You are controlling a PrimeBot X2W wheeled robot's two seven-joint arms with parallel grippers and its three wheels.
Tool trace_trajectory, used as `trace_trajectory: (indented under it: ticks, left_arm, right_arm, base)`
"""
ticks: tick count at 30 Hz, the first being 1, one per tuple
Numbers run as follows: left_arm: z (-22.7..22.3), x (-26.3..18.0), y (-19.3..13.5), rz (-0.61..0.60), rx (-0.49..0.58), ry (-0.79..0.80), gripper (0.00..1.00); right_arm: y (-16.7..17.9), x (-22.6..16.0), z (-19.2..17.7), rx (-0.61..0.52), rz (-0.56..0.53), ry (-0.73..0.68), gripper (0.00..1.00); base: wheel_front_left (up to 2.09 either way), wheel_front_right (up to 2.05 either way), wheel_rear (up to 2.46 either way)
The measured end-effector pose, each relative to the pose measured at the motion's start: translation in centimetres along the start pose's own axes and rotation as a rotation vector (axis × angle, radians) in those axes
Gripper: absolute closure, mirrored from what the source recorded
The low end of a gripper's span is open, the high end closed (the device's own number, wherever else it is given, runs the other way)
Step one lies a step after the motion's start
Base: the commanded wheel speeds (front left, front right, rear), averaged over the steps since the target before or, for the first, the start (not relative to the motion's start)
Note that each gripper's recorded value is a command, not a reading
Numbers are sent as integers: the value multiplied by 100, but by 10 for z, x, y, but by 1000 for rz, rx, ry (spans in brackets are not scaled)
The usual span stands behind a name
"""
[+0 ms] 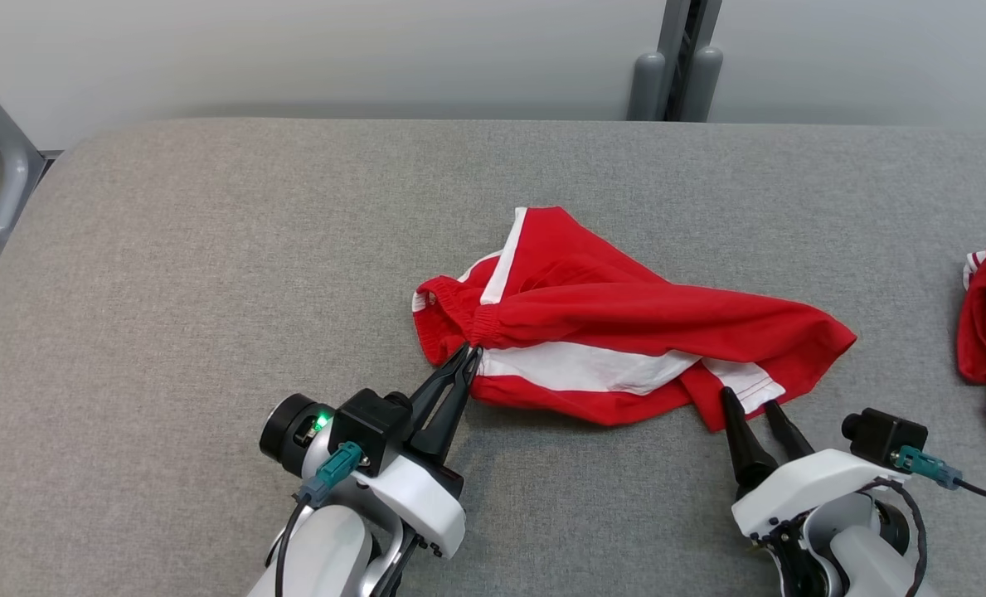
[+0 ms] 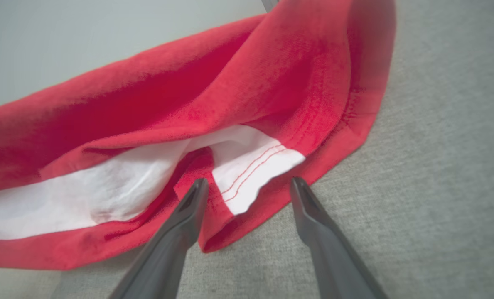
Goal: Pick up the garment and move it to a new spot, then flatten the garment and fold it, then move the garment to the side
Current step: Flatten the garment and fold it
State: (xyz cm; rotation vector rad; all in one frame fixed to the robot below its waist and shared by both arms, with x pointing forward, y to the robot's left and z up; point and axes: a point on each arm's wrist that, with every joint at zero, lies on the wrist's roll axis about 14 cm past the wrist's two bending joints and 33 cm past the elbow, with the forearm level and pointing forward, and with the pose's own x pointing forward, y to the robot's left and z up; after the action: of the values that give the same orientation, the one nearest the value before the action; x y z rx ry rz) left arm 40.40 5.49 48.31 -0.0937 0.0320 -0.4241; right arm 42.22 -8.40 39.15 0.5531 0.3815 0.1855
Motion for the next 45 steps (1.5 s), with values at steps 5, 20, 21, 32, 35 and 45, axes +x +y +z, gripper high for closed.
trace_trajectory:
  ticks: [5,20,21,32,35,45]
  left_arm:
    - [-2,0,0,-4,2,6,100]
    - [1,-5,3,15,8,0,100]
    - [1,-6,3,17,7,-2,100]
    - [17,-12,8,41,16,-42,100]
    - [23,-12,8,35,19,-58,100]
    - [43,5,-3,-111,124,-14,100]
  right_arm:
    - [4,4,1,5,12,3,22]
    - [1,-5,30,-40,30,-75,100]
    - [0,-8,31,-43,29,-80,100]
    - [-15,-37,79,-272,33,-202,100]
    - [-2,-46,106,-357,72,-286,100]
    - [60,-88,203,-653,191,-625,100]
  base:
    - [0,0,0]
    - [0,0,0]
    - [0,0,0]
    - [0,0,0]
    - [0,0,0]
    - [0,0,0]
